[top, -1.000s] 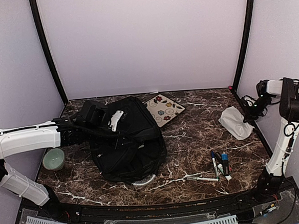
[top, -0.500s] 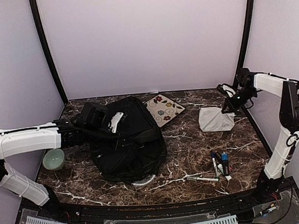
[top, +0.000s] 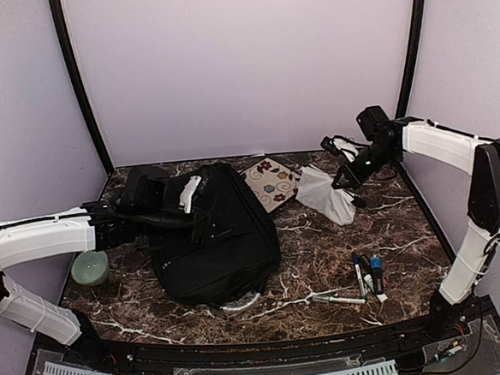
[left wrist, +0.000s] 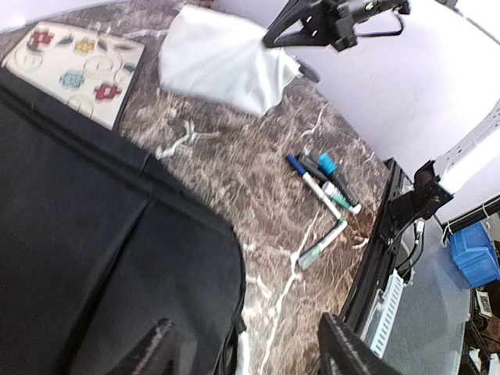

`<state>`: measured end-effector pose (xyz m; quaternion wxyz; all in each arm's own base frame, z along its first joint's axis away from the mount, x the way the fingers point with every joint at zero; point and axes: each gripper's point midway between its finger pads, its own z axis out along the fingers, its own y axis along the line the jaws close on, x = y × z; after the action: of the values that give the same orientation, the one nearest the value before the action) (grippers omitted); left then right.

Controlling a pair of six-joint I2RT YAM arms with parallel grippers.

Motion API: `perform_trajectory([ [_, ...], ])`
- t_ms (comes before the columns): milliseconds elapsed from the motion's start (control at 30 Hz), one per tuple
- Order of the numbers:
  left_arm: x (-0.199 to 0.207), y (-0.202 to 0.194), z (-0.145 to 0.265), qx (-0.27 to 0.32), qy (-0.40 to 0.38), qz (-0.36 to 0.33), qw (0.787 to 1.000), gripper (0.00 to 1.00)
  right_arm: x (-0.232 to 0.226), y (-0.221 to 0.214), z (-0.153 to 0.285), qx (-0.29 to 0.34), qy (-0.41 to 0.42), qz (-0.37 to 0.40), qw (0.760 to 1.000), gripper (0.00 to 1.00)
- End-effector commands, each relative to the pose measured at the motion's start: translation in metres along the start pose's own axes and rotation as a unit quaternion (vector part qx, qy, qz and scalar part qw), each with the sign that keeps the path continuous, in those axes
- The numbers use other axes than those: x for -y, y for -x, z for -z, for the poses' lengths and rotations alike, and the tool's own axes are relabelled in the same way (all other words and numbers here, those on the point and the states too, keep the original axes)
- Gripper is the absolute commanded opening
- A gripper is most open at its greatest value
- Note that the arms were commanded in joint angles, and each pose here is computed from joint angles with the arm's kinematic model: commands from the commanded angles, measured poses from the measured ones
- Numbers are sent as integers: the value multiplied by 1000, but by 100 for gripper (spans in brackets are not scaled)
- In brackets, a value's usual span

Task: Pack the student bag
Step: Place the pencil case at the center of the board.

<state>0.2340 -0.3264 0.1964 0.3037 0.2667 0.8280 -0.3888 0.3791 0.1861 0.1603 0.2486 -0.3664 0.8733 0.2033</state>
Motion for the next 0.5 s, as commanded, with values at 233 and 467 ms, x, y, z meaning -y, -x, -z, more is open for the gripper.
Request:
perform_trajectory([
  [233, -4, 52, -64, 97, -61, 61, 992, 69, -76, 84, 21, 103, 80, 55, 990, 0],
  [467, -13, 64, -110, 101, -76, 34, 991, 68, -105, 83, 26, 109, 119, 87, 983, 0],
])
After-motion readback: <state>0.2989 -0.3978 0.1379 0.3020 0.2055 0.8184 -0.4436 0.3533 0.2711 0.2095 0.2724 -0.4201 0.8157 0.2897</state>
